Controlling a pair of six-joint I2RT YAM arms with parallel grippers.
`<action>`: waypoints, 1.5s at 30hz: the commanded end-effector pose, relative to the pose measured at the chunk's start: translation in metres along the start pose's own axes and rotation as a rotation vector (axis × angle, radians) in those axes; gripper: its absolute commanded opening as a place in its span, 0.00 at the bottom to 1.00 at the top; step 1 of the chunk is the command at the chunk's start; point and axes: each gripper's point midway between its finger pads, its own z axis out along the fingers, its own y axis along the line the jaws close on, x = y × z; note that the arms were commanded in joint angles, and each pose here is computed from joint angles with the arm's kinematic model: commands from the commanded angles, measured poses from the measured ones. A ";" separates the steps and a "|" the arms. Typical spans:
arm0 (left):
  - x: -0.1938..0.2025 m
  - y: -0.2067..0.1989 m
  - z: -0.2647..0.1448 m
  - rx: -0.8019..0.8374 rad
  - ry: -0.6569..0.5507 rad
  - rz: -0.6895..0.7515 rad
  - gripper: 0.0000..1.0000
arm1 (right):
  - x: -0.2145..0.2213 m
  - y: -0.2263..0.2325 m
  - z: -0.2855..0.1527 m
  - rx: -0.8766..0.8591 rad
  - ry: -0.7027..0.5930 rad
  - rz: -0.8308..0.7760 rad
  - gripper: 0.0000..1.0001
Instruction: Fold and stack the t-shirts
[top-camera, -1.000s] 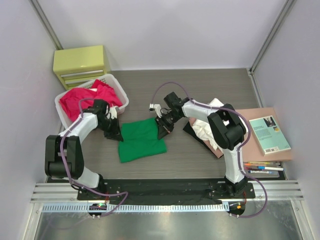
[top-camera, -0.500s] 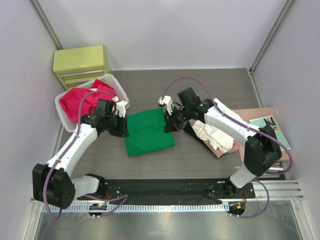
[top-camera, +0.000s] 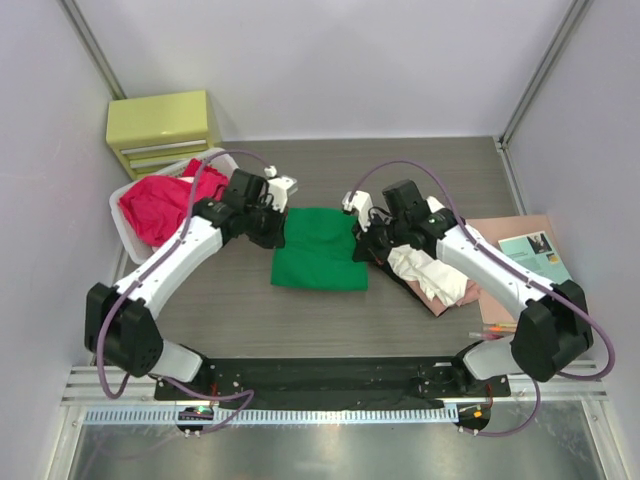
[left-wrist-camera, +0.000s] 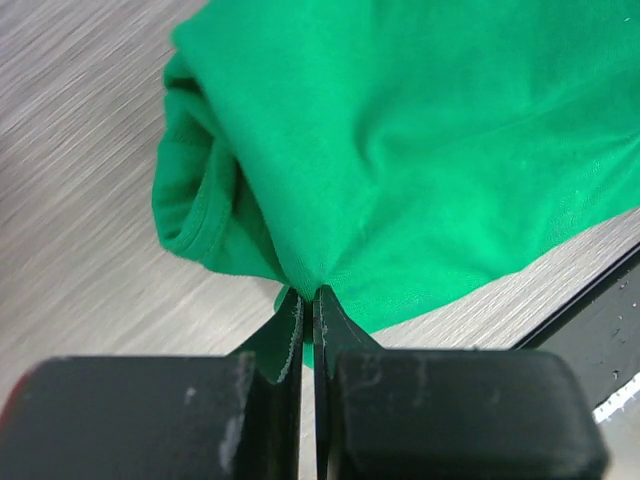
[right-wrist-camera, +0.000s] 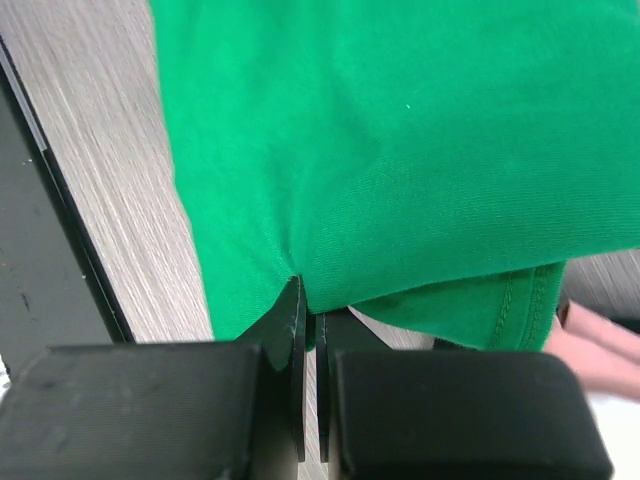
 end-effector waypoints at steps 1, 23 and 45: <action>-0.035 -0.019 0.010 0.022 -0.044 0.083 0.00 | -0.010 -0.012 -0.023 0.083 -0.060 -0.032 0.01; -0.147 -0.101 0.056 0.170 -0.218 0.258 0.00 | 0.031 -0.048 -0.120 0.362 -0.058 0.040 0.01; -0.177 -0.131 0.094 0.222 -0.230 0.275 0.00 | 0.098 -0.045 -0.156 0.514 -0.022 0.151 0.01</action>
